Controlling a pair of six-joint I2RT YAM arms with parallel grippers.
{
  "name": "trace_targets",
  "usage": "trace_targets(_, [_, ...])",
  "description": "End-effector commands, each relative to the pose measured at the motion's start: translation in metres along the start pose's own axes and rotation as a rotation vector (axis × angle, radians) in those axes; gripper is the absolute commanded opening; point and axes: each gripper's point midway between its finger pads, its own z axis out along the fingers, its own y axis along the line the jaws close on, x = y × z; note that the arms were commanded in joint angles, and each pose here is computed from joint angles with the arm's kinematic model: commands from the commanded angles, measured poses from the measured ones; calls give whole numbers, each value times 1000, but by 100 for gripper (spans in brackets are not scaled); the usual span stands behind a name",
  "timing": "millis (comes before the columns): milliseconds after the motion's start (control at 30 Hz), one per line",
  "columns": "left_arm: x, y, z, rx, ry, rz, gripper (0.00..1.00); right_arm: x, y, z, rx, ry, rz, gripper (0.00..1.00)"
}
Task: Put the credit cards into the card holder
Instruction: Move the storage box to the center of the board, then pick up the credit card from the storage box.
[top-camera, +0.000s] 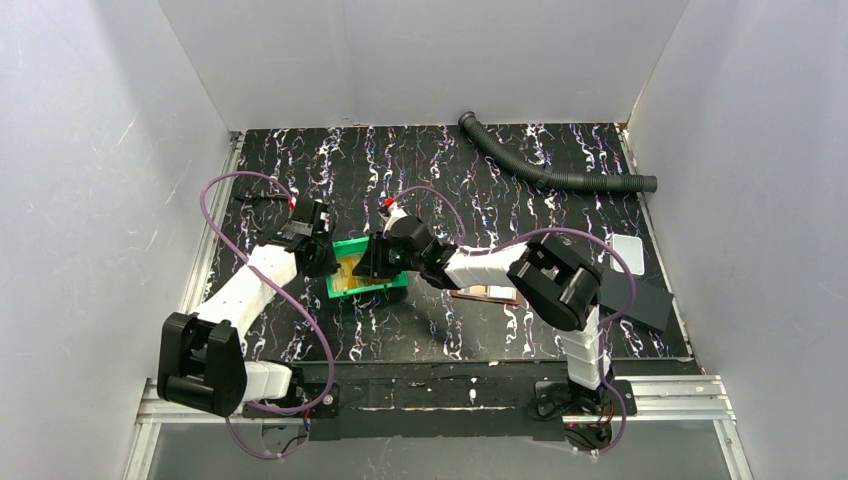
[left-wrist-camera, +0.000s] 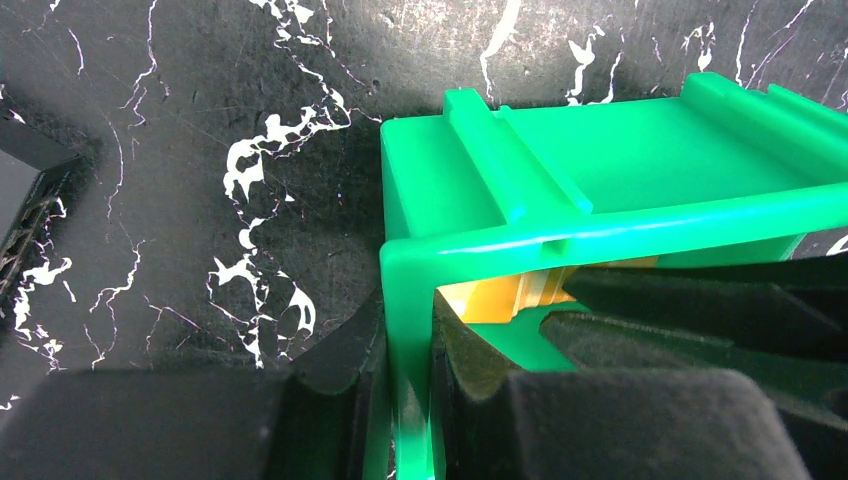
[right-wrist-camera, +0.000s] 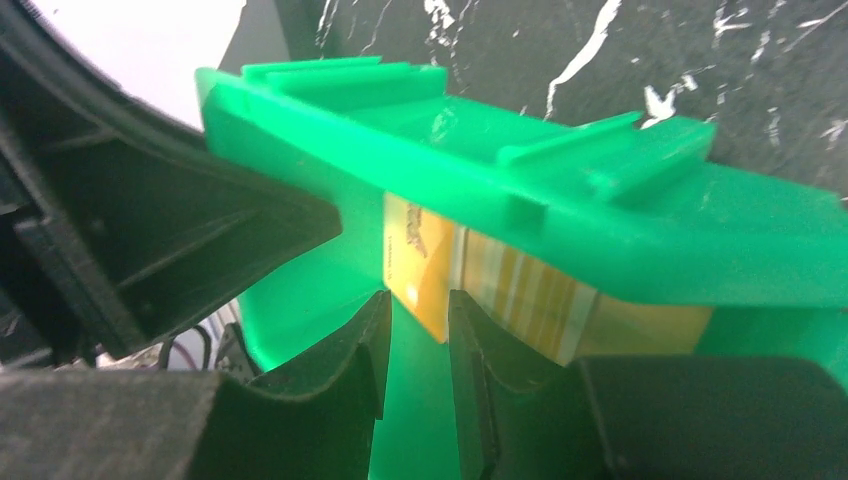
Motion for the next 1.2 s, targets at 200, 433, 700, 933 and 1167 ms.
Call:
trace_targets(200, [-8, -3, -6, 12, -52, 3, 0, -17, 4, 20, -25, -83, -84, 36])
trace_targets(433, [-8, -8, -8, 27, -62, 14, 0, -18, 5, 30, -12, -87, -96, 35])
trace_targets(700, [-7, -9, -9, 21, -71, 34, 0, -22, 25, 32, -98, -89, -77, 27])
trace_targets(933, [-5, -9, -8, 14, -66, 41, 0, -31, 44, 24, -159, -117, -61, 22])
trace_targets(1167, [-5, -9, -7, 9, -63, 46, 0, -40, 55, 18, -181, -137, -64, 21])
